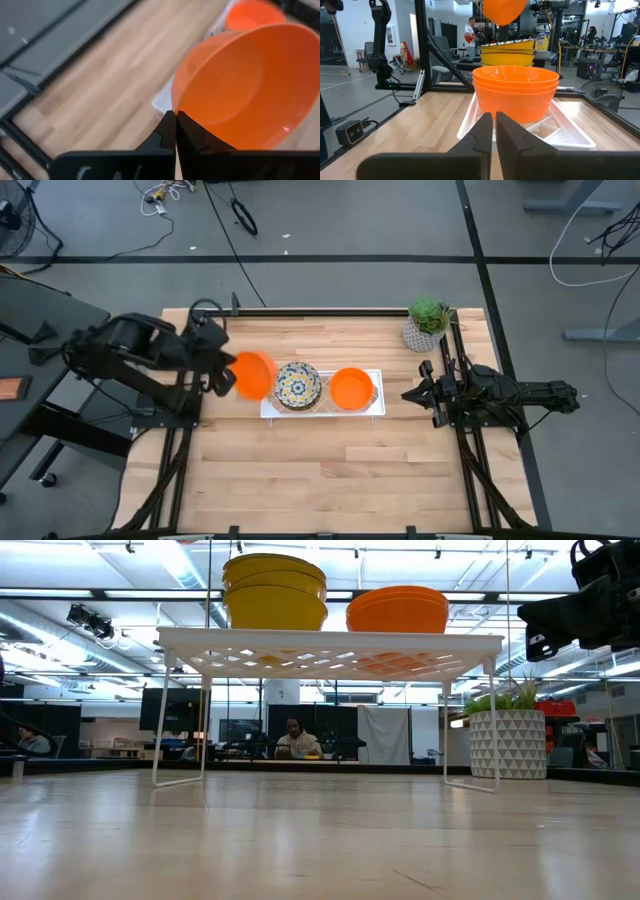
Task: Pick & Place Mini bowls
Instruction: Stack the orange bowl on the orange bowl on the shelf
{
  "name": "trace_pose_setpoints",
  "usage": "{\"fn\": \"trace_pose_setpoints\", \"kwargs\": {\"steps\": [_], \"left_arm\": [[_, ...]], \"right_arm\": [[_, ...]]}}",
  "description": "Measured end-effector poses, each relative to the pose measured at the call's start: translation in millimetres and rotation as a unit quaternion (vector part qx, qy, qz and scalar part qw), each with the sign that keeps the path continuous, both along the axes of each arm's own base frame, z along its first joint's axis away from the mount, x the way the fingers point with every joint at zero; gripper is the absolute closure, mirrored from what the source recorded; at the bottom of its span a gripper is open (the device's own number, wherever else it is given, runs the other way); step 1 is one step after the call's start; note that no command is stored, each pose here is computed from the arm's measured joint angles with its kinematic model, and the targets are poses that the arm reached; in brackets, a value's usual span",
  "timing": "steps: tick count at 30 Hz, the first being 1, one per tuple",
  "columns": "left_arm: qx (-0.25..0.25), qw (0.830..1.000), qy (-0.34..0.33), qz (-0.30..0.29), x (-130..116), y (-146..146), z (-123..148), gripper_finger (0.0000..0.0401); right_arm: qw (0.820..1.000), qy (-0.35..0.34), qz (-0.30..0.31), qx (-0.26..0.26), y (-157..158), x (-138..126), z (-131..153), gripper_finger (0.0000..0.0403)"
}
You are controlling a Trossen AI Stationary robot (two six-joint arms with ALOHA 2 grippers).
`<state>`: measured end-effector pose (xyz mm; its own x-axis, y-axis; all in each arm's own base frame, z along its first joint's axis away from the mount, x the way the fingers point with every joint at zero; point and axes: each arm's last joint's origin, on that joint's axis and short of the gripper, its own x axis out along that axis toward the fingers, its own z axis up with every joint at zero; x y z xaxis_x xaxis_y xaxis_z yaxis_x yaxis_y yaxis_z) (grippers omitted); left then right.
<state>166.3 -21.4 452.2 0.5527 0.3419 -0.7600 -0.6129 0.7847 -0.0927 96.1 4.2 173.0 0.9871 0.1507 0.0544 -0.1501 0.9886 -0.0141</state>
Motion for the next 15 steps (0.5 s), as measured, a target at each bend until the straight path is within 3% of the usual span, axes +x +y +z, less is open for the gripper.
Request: {"fn": "trace_pose_setpoints", "kwargs": {"steps": [15], "left_arm": [[0.107, 0.983, -0.149, 0.001, 19, 31, 39, 0.0401]], "right_arm": [[1.0, 0.0, 0.0, 0.0, 0, 0, 0, 0.0376]]}}
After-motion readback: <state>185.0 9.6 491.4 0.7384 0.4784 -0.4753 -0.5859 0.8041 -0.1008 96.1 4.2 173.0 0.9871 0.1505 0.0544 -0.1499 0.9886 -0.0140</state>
